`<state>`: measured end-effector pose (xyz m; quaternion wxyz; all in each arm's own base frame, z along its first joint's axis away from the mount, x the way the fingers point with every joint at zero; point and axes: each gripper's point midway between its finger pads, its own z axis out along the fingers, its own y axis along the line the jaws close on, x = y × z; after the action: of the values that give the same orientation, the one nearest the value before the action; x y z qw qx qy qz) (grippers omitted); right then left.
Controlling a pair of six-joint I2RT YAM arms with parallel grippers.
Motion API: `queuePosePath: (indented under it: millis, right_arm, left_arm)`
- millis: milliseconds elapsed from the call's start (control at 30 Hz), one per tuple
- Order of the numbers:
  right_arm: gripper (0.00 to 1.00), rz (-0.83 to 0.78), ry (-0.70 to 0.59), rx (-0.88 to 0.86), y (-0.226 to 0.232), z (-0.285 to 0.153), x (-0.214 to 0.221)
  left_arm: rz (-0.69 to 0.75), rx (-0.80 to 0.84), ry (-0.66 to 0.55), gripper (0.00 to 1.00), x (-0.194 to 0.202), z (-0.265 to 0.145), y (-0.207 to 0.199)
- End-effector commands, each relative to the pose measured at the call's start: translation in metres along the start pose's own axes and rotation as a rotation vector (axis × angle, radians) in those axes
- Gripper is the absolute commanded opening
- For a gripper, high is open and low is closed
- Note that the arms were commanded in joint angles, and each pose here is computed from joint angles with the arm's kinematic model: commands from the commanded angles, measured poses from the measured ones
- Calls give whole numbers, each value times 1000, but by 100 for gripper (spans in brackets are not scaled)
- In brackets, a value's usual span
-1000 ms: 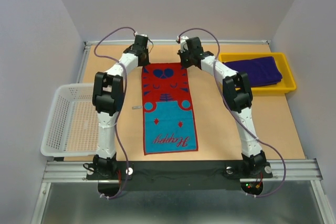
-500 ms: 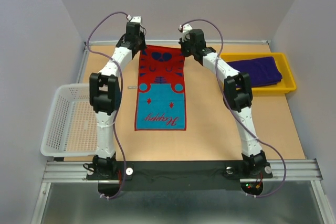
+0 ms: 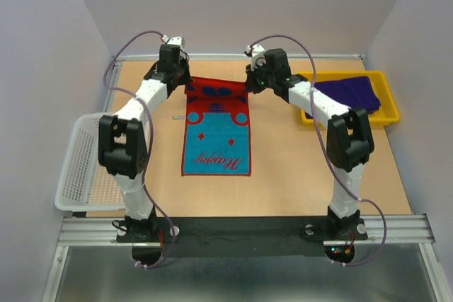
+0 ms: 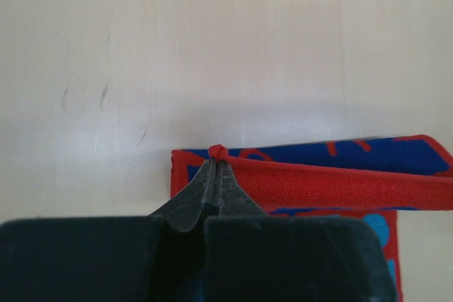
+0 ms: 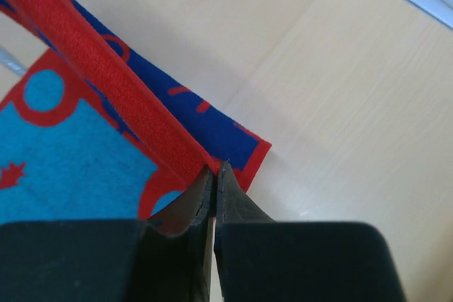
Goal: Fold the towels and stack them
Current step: Fold the towel
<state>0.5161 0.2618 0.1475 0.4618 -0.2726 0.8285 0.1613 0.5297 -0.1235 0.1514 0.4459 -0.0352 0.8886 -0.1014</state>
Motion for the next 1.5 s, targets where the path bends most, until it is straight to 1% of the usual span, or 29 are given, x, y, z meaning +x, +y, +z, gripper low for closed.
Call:
queuePosePath:
  millis: [0, 33, 67, 100, 133, 200, 233, 300, 333, 367, 400, 467, 500, 700, 867, 967, 1033, 1100, 1133, 1200, 1233, 1300, 1333, 1367, 1467]
  right_arm:
    - [0, -3, -32, 38, 2, -38, -11]
    - [1, 8, -8, 18, 16, -45, 0]
    - [0, 19, 5, 8, 23, -49, 5]
    - [1, 24, 15, -7, 34, -52, 10]
    - [0, 49, 47, -17, 42, -58, 25]
    - [0, 56, 77, -41, 58, -63, 40]
    - [1, 65, 112, -44, 62, -66, 58]
    - [0, 80, 122, -56, 73, -75, 65]
    - [0, 87, 150, -64, 78, -78, 78]
    - [0, 87, 154, -67, 81, -82, 80]
    - [0, 82, 147, -73, 85, -87, 79]
    - [0, 116, 173, -74, 90, -91, 92]
    - [0, 120, 175, -80, 93, -94, 93]
    - [1, 133, 176, -104, 105, -106, 94]
    - [0, 151, 191, -133, 116, -117, 98]
    - [0, 167, 213, -145, 124, -121, 107]
    - [0, 172, 223, -159, 131, -124, 111]
    - [0, 190, 248, -172, 140, -127, 122]
    - [1, 200, 260, -174, 142, -128, 127]
    - [1, 234, 301, -176, 146, -131, 144]
    - [0, 254, 317, -178, 148, -131, 150]
    - [1, 270, 345, -174, 148, -132, 162]
    - [0, 271, 369, -161, 147, -132, 173]
    - [0, 280, 388, -146, 145, -131, 181]
    - [0, 283, 420, -96, 138, -128, 196]
  left_arm:
    - [-38, -92, -100, 0, -29, -50, 28]
    - [-46, -109, -56, 0, -9, -51, 33]
    - [-68, -114, -44, 0, -3, -58, 34]
    - [-75, -129, 12, 0, 22, -59, 40]
    - [-82, -124, 38, 0, 34, -61, 40]
    - [-105, -116, 44, 0, 44, -73, 40]
    - [-106, -120, 81, 0, 64, -75, 44]
    - [-116, -110, 78, 0, 70, -87, 43]
    - [-125, -115, 89, 0, 80, -95, 45]
    - [-127, -112, 94, 0, 85, -99, 45]
    - [-134, -120, 119, 0, 99, -101, 48]
    - [-142, -110, 116, 0, 105, -109, 47]
    - [-143, -118, 140, 0, 119, -110, 50]
    - [-138, -109, 158, 0, 131, -121, 51]
    - [-138, -133, 125, 0, 121, -136, 54]
    - [-149, -120, 120, 0, 121, -144, 52]
    - [-161, -114, 131, 0, 129, -147, 51]
    - [-177, -102, 115, 0, 133, -153, 49]
    - [-194, -93, 138, 0, 147, -154, 49]
    - [-214, -94, 139, 0, 155, -155, 50]
    - [-234, -78, 182, 0, 173, -155, 49]
    - [-259, -79, 205, 0, 186, -153, 49]
    - [-271, -77, 216, 0, 192, -152, 49]
    - [-291, -80, 247, 0, 207, -150, 50]
    - [-316, -80, 282, 0, 223, -148, 51]
